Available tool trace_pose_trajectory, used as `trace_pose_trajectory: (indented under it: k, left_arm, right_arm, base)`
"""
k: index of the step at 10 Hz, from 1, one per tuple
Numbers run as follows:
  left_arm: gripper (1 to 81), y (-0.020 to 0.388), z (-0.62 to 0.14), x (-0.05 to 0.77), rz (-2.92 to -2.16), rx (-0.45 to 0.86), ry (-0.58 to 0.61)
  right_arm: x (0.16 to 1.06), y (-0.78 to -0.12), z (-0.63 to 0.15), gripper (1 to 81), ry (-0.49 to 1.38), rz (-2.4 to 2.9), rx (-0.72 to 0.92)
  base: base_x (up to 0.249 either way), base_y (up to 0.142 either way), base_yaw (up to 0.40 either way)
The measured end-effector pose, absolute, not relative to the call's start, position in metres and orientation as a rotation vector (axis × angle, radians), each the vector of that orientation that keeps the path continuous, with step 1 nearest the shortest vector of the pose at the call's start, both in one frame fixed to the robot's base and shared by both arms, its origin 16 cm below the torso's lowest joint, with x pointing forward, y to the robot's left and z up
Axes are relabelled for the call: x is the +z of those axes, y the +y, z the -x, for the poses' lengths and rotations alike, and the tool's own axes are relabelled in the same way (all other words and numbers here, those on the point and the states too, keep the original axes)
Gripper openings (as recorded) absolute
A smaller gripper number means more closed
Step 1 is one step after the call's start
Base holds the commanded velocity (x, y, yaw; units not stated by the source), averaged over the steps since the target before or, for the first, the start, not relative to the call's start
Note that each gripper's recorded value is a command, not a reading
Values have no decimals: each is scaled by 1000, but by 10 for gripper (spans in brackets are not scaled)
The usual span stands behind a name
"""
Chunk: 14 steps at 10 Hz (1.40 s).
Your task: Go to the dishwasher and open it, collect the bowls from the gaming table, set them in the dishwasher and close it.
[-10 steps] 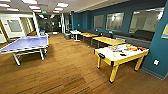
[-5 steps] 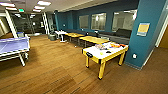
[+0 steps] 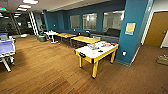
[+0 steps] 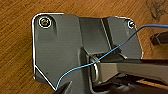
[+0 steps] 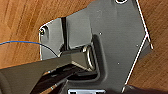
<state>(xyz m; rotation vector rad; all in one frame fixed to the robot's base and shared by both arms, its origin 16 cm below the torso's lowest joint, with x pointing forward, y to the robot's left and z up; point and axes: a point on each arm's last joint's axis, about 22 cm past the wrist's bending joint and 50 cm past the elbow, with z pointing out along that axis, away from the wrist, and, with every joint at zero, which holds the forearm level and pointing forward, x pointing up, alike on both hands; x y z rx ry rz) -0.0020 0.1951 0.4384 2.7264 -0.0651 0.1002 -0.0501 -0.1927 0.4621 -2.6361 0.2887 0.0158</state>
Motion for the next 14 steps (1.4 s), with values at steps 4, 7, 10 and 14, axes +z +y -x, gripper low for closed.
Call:
trace_pose_trajectory:
  k: [4, 7, 10, 14]
  left_arm:
    - [811, 195, 2, 438, -2727, 100, -66]
    - [811, 194, 4, 439, -2724, 96, -64]
    - [811, 194, 4, 439, -2725, 97, -64]
    - [811, 192, -4, 439, -2723, 114, -67]
  right_arm:
    - [462, -191, 50, 811, 294, 2636, -3]
    - [462, -192, 49, 811, 296, 2637, -10]
    - [461, -191, 49, 811, 295, 2638, -11]
    - [460, -190, 43, 811, 292, 2640, -28]
  base:
    - [0, 0, -28]
    - [0, 0, 0]
    - [32, 0, 0]
    - [133, 0, 0]
